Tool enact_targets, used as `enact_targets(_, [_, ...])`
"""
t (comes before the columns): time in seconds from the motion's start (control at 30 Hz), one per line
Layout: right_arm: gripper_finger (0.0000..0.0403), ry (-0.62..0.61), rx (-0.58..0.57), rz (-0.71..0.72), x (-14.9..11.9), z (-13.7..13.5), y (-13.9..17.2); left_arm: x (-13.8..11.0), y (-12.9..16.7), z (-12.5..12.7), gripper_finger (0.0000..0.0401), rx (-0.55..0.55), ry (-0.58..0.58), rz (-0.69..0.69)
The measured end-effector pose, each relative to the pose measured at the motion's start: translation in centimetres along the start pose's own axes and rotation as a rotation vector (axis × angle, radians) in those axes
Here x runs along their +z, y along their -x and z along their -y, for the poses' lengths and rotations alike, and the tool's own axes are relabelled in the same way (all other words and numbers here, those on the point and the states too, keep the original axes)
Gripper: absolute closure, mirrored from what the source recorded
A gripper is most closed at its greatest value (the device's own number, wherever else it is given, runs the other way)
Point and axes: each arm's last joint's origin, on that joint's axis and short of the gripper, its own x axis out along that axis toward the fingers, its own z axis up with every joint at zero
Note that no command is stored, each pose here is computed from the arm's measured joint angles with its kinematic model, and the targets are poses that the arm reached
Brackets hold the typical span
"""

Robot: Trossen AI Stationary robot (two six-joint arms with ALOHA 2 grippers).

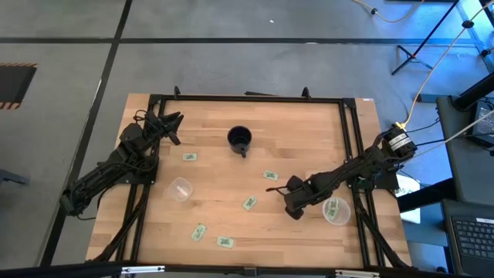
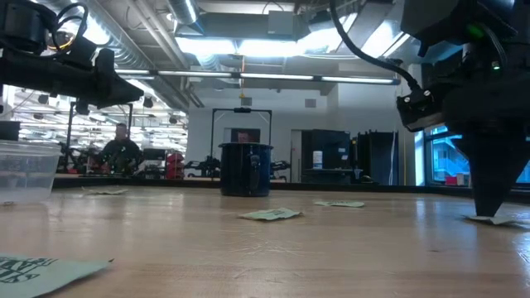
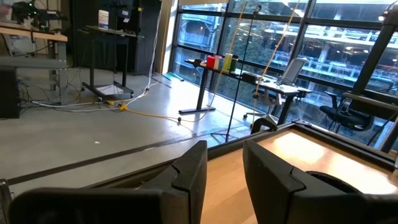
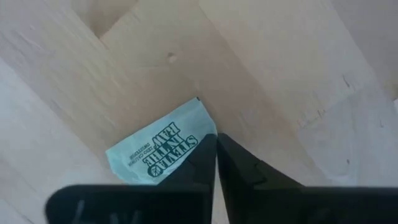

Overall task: Pick and place Stevia / Truvia into bins
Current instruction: Put the stevia packet into the right transparent container

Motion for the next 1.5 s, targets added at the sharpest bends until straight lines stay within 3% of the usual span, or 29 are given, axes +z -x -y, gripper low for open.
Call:
enact_targets(0.23, [0.0351,-0.125,0.004,0.001,0.0,0.0,0.0,0.0,0.0,0.0,0.0301,0.000,0.000,0.000])
enact_targets(0.47, [0.0359,-0.108,0.027,-0.014,0.0,-0.2,0.0,0.0,0.0,0.0,0.0301,0.000,0.000,0.000])
enact_targets(0.7, [0.0398,-0.102,0.025,-0.014,0.0,-0.2,0.0,0.0,0.0,0.0,0.0301,0.000,0.000,0.000])
enact_targets(0.93, [0.0400,-0.095,0.005,0.018,0.0,0.0,0.2,0.0,0.0,0.0,0.0301,0.000,0.000,0.000])
enact_targets(1.33, [0.0402,-0.094,0.101,0.145,0.2,0.8,4.1,0.0,0.0,0.0,0.0301,0.001,0.000,-0.003])
enact_targets(1.5, [0.0403,-0.069,0.128,0.135,-0.1,1.6,5.8,-0.1,0.0,0.0,0.0301,0.001,0.000,-0.007])
